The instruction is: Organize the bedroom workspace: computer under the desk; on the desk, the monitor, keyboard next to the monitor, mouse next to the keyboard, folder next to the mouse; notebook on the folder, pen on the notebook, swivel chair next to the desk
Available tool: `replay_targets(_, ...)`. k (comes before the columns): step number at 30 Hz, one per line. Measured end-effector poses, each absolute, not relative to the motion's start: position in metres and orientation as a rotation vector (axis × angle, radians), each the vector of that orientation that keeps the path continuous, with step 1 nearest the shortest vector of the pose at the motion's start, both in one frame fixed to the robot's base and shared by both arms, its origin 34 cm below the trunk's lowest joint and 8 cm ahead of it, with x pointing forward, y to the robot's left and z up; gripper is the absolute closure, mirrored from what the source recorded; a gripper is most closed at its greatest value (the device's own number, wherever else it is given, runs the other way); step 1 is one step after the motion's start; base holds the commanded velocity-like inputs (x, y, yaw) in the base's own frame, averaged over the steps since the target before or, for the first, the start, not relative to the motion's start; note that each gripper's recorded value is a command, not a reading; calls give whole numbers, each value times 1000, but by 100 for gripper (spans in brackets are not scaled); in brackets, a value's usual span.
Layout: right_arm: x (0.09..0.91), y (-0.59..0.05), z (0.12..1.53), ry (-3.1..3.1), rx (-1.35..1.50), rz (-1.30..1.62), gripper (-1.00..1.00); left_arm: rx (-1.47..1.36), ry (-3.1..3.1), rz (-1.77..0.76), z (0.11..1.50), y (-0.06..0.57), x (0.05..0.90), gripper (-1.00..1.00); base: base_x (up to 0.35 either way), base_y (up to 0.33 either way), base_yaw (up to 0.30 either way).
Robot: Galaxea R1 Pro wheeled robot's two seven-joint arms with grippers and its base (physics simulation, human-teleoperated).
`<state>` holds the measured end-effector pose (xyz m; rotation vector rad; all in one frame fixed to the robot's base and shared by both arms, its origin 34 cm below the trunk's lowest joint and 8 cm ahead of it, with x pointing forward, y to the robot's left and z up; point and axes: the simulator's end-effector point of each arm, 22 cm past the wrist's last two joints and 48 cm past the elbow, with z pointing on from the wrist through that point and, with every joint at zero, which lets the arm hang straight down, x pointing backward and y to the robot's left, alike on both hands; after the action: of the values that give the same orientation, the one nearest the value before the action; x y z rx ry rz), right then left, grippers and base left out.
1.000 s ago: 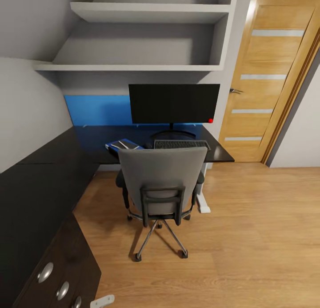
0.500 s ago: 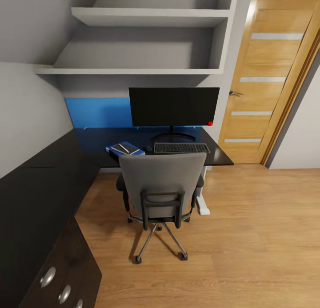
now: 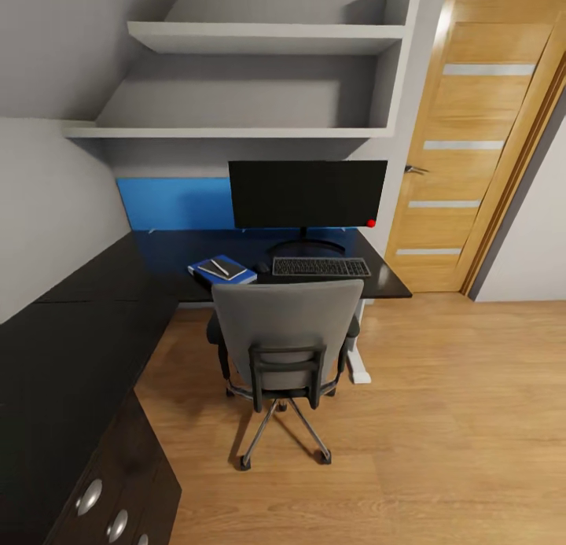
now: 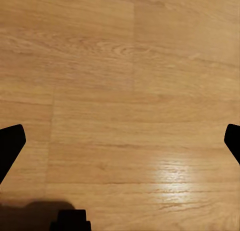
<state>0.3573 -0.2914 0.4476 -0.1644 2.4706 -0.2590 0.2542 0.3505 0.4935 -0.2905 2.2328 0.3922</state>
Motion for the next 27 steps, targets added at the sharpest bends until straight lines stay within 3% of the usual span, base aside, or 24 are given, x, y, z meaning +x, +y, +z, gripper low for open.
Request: replay_targets(27, 360, -291, 494, 2471, -165, -259, -100, -291, 2235, 388, 540, 348, 257, -100, 0, 0, 0)
